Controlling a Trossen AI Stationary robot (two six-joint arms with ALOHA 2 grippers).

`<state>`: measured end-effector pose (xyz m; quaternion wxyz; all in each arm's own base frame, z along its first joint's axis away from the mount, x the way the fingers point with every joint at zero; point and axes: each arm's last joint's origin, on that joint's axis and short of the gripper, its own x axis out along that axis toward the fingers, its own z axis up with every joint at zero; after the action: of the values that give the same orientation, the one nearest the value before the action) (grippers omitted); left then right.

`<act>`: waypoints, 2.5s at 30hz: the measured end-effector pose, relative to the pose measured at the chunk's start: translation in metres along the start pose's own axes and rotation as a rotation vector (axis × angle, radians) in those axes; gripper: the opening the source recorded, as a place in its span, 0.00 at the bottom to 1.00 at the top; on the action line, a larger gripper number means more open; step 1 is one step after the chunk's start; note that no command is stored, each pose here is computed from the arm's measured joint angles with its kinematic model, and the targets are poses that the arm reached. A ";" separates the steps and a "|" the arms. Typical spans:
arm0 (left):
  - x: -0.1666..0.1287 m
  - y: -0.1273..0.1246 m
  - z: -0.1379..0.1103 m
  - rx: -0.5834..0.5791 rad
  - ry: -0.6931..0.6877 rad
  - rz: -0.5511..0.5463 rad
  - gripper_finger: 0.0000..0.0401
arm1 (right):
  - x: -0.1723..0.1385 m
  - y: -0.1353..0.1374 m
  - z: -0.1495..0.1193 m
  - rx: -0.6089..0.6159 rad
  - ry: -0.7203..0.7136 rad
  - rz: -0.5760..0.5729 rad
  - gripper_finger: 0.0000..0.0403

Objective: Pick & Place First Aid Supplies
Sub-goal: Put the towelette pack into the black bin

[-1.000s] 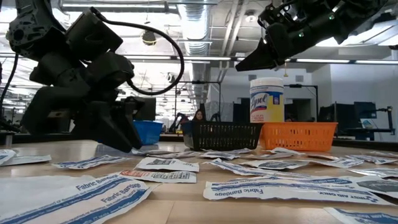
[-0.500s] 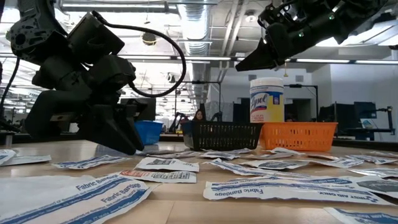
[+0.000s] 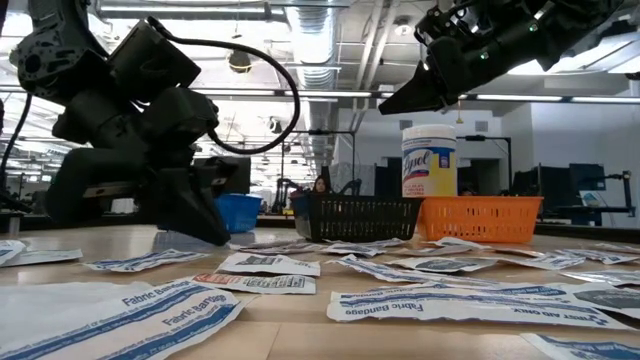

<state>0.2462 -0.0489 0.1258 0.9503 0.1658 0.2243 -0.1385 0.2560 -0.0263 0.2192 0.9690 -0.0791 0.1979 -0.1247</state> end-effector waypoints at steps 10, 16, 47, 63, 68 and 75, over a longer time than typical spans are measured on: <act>-0.001 0.001 0.002 0.001 -0.012 0.022 0.01 | 0.000 0.002 0.000 0.031 -0.004 0.080 0.19; -0.001 0.001 0.002 -0.076 -0.013 0.021 0.07 | 0.014 0.020 -0.002 -0.085 -0.079 0.269 0.17; 0.002 -0.001 0.001 0.064 -0.035 -0.013 0.28 | 0.147 0.107 -0.028 -0.296 0.314 0.680 0.00; 0.006 0.010 -0.003 0.091 -0.045 0.032 0.28 | 0.162 0.119 -0.046 -0.307 0.248 0.808 0.00; 0.008 0.011 -0.006 0.081 -0.042 0.012 0.28 | 0.164 0.112 -0.048 -0.272 0.270 0.814 0.00; 0.007 0.011 -0.005 0.088 -0.045 0.012 0.26 | 0.160 0.112 -0.046 -0.279 0.291 0.799 0.00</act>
<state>0.2538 -0.0385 0.1209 0.9476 0.2058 0.1958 -0.1464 0.4038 0.0319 0.0968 0.8832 -0.1078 0.3622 0.2776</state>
